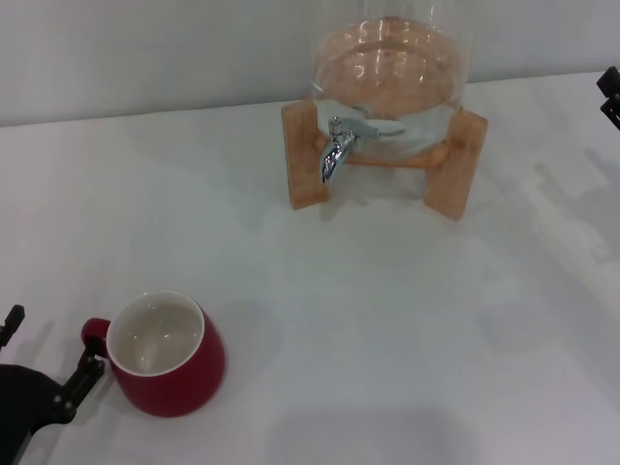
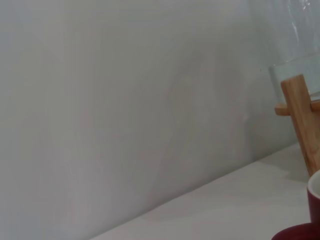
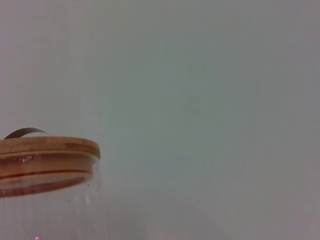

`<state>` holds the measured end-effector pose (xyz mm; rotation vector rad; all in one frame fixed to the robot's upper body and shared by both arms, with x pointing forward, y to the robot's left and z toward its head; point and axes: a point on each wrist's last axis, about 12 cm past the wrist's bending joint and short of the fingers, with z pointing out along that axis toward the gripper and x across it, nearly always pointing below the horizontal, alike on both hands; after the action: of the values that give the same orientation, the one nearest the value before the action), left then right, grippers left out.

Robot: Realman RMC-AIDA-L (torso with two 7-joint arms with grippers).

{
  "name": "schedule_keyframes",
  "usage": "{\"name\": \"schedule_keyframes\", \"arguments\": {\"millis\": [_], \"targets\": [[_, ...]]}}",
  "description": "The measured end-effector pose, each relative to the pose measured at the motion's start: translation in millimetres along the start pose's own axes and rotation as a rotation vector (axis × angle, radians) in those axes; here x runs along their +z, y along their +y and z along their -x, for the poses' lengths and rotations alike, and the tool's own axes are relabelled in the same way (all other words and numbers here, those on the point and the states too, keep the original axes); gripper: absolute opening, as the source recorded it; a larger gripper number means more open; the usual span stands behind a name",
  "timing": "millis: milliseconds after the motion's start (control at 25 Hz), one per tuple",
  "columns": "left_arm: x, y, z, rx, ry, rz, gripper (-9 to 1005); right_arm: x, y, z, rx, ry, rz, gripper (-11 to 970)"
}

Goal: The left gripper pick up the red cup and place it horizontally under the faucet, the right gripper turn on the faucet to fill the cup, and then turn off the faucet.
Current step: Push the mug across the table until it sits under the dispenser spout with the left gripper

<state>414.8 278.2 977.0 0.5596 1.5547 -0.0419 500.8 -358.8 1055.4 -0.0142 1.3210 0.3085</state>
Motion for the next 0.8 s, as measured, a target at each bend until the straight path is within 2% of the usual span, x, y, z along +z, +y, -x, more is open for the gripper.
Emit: {"name": "schedule_keyframes", "arguments": {"millis": [800], "targets": [[4.2,0.6,1.1,0.006,-0.005,-0.009,768,-3.4,-0.1,0.5,0.001,-0.005,0.002,837]]}}
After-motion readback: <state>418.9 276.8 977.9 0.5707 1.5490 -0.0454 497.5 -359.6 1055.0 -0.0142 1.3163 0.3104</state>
